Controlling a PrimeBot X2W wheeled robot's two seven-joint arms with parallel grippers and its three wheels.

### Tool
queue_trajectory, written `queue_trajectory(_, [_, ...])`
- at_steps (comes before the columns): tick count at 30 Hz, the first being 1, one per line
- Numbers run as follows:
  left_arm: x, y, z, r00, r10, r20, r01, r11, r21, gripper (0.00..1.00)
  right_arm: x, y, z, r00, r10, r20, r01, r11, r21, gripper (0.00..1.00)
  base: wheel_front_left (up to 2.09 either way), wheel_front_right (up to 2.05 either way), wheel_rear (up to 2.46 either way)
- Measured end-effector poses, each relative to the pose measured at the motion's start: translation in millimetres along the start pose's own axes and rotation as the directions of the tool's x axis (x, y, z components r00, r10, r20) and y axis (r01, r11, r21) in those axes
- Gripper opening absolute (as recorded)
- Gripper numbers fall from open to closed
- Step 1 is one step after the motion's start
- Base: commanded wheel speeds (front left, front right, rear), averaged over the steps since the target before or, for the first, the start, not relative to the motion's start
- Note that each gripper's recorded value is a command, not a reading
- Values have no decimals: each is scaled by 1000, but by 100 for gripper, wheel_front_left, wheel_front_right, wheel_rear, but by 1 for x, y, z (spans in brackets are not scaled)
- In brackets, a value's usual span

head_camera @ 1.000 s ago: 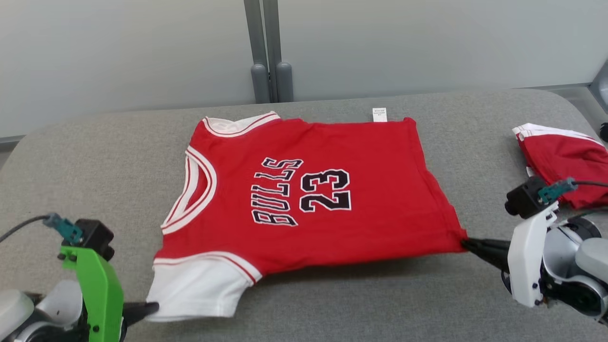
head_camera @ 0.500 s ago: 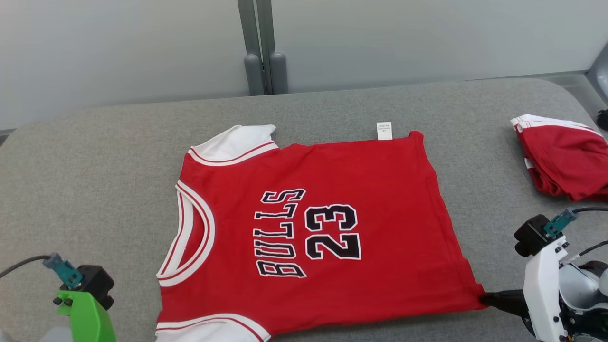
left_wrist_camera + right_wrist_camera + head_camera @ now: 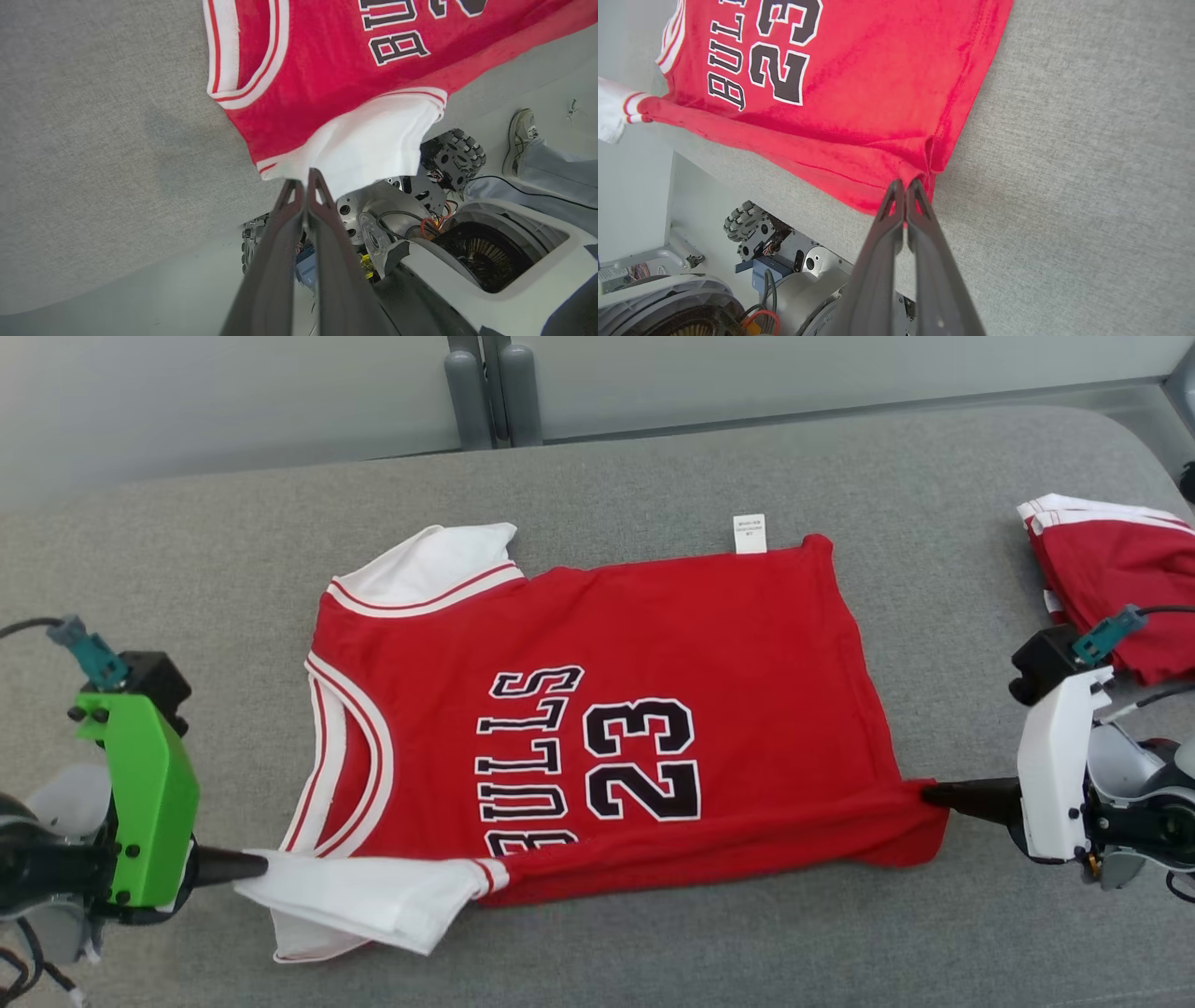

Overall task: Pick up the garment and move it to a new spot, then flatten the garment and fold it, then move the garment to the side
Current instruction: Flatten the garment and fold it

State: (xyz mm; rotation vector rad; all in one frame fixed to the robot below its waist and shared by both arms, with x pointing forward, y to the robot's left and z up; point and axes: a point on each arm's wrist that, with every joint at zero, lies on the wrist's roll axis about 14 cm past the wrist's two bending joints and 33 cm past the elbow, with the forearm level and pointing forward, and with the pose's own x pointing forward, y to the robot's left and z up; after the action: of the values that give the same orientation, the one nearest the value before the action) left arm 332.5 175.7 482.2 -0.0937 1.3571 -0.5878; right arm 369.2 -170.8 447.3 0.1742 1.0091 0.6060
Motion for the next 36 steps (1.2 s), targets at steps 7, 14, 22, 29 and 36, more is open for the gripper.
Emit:
queue_trajectory(7, [13, 21, 32, 999, 47, -6, -47, 999, -18, 0, 11, -20, 7, 1000, -27, -13, 28, 997, 77, 0, 0, 0, 0])
queue_trajectory(14, [31, 22, 57, 999, 27, 17, -27, 999, -25, 0, 26, -20, 21, 1000, -22, 17, 21, 997, 80, 0, 0, 0, 0])
queue_trajectory(22, [49, 27, 82, 996, 27, 90, -26, 1000, -12, 100, 34, -28, 34, 997, -57, 57, 53, 996, 68, 100, 0, 0, 0])
queue_trajectory(29, [36, 27, 96, 970, 40, 238, -49, 998, 34, 100, 17, -29, 60, 969, -96, 228, 92, 995, 28, 100, 0, 0, 0])
queue_trajectory(36, [1, 12, 119, 825, 22, 564, -87, 992, 89, 100, -21, -6, 97, 823, -60, 565, 113, 992, -59, 100, 0, 0, 0])
